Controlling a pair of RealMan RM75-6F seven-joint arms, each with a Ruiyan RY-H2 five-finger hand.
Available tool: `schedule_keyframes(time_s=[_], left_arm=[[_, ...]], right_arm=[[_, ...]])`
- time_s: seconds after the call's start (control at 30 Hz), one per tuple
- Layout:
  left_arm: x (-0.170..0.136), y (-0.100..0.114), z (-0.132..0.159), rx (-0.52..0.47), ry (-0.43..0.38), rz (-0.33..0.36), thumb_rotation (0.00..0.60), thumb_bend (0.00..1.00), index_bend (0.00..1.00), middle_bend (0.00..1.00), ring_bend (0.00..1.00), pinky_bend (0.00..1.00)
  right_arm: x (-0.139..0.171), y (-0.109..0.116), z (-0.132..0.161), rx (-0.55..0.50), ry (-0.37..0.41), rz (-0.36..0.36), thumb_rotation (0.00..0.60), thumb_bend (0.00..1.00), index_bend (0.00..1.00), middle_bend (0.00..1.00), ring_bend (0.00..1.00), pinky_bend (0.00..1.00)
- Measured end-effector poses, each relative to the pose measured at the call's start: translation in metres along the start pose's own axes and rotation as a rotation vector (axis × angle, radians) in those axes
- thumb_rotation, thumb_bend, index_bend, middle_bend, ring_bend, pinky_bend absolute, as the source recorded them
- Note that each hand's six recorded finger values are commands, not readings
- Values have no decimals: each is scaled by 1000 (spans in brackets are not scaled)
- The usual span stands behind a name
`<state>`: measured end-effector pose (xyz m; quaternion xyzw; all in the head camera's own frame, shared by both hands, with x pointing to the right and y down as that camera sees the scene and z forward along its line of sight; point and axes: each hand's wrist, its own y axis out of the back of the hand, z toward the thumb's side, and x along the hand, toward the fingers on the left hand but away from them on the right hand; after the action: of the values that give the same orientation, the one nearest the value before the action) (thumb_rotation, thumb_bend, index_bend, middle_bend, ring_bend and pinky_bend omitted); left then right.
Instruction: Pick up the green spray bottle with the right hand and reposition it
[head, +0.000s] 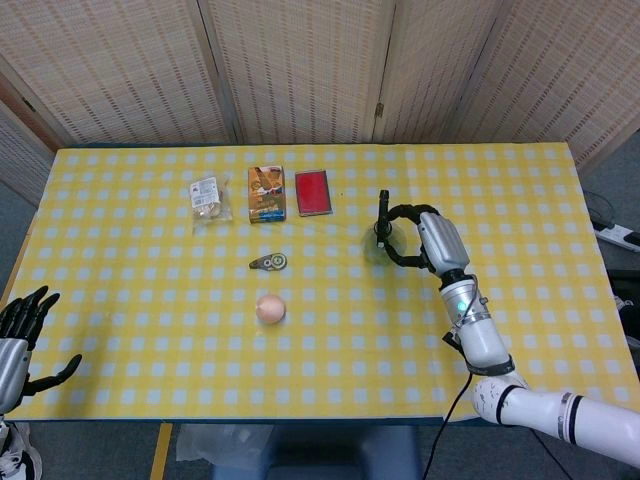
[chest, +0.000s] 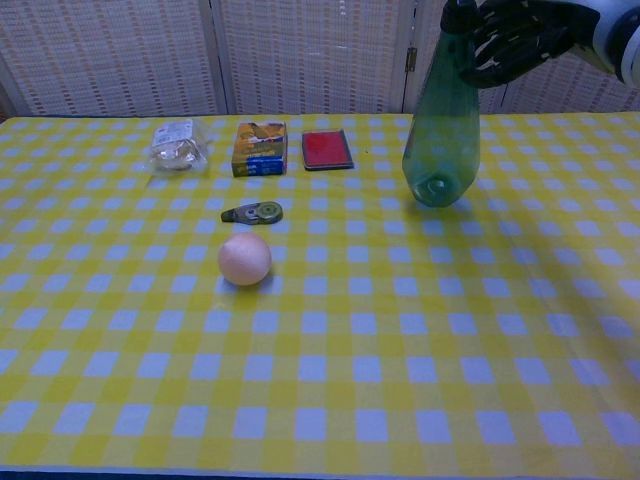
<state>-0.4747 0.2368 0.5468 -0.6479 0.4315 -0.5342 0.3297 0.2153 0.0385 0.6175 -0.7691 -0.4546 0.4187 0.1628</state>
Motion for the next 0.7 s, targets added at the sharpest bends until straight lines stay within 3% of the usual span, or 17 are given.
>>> schedule_keyframes(time_s=[0.23,0.43,0.7], left_arm=[[0,-1,2,6,-4,-1,501,329,0,0,57,0],[0,-2,3,8,-5,-3,502,329,0,0,57,0],[1,-2,2,7,-1,-5,502,329,0,0,58,0]], right_arm=[[3,13,2,-111,-109,64,600,390,745,367,267,158],[3,16,-9,-268,-215,129,600,390,755,367,268,158],[-1,19,-13,-266,-220,138,600,390,755,365,266,158]])
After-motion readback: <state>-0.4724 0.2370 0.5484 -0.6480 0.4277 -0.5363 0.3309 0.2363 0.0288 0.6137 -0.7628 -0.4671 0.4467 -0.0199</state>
